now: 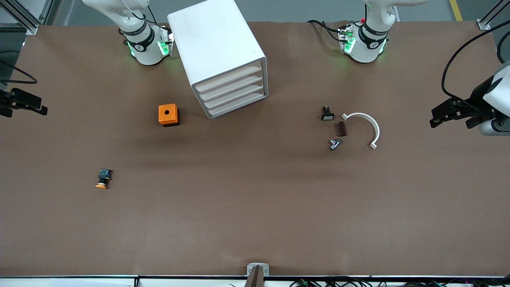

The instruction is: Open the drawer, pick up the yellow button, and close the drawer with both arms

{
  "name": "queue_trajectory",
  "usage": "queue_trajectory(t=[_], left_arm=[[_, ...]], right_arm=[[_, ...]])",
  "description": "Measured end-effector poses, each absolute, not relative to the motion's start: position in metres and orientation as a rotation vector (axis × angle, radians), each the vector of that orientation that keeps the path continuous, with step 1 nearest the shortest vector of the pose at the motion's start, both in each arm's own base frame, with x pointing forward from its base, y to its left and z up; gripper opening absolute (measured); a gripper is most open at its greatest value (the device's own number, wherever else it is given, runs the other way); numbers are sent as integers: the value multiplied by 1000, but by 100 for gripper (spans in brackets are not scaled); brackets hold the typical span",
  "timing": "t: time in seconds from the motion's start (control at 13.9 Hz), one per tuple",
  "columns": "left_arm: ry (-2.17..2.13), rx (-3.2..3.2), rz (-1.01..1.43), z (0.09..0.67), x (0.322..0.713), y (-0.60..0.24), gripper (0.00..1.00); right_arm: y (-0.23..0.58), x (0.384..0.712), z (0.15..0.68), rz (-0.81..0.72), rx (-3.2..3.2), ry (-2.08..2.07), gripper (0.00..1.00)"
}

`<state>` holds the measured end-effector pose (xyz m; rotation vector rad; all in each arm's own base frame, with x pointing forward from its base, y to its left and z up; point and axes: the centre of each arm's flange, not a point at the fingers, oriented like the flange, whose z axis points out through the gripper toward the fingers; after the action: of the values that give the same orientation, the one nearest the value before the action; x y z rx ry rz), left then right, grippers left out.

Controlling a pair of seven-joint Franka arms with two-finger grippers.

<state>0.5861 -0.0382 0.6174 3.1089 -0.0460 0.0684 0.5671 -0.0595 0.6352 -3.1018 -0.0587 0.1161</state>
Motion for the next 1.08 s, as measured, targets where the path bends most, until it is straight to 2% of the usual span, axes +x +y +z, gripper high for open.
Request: queue_trajectory(t=[0.5,1.08], left_arm=[[-46,3111,80,625,553,-37,100],[-47,3111,85,624,553,-38,100]], right_arm=[[-58,541,648,105,-3099,-60,100],[-55,514,638,79,-3096,-63,100]])
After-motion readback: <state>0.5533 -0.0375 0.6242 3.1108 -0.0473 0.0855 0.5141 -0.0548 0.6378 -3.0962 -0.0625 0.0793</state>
